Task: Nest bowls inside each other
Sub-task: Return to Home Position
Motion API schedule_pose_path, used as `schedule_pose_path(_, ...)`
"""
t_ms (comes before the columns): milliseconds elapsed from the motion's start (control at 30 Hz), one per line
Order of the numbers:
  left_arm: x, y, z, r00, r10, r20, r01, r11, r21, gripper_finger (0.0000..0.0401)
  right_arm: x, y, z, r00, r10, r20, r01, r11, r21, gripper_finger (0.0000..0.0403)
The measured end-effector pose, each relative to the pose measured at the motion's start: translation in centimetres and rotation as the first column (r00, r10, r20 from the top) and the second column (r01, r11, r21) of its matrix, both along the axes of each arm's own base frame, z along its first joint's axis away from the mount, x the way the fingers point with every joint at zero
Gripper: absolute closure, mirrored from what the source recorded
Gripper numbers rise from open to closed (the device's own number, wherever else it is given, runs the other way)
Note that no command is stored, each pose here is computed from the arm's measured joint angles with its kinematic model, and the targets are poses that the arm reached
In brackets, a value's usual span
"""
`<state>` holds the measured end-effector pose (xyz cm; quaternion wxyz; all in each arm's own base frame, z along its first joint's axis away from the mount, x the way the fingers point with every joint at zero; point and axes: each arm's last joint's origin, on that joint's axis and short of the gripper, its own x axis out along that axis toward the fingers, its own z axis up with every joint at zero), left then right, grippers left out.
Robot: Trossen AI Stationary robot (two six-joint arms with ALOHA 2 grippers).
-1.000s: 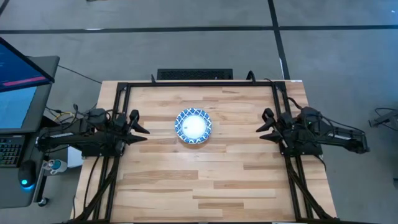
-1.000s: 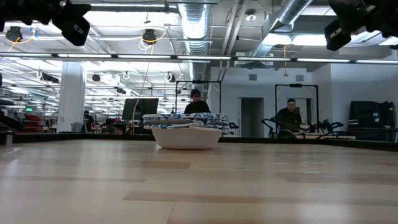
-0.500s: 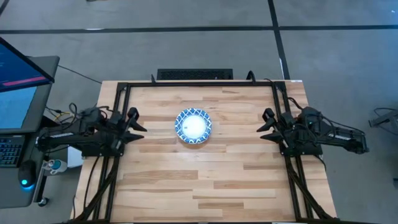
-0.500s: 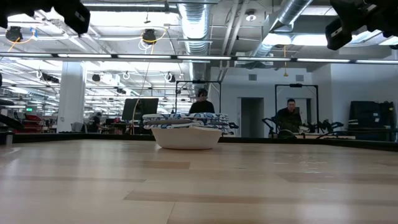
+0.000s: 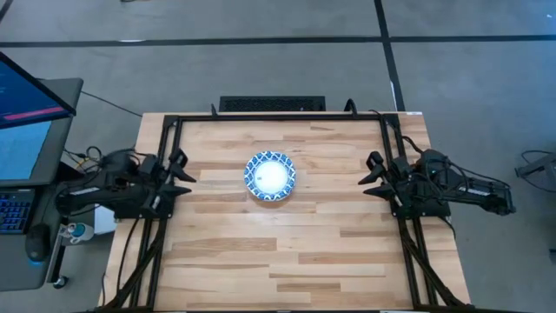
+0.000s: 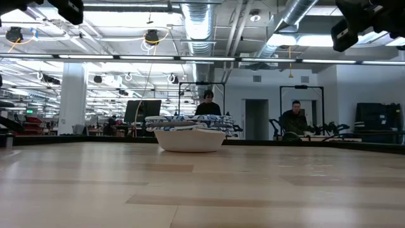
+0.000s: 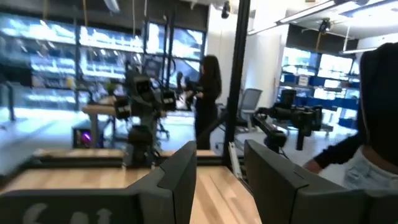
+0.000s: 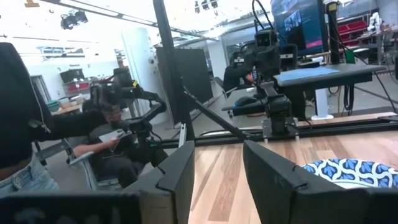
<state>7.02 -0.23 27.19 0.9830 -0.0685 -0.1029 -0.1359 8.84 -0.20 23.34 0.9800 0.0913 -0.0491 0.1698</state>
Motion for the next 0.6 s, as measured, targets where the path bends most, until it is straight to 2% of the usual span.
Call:
schedule_pose_path(167,-1.4,0.0,0.1,0.995,0.079,0.064,-0.082,0.996,0.036,0.0276,0.0,0.0,0.0,1.000,0.000,-0.002,0.000,1.000,0.001,0.0244)
schedule_pose_path(367,-0.9,0.1,-0.7,0.997,0.080,-0.022,-0.080,0.997,0.006,0.0276,0.0,0.0,-0.1,1.000,0.000,-0.009,0.000,1.000,0.002,0.0244)
schedule_pose_path(600,-0.8,0.3,-0.6,0.986,0.166,0.028,-0.168,0.979,0.112,0.0276,0.0,0.0,-0.1,1.000,0.003,-0.012,-0.003,1.000,0.002,0.0244)
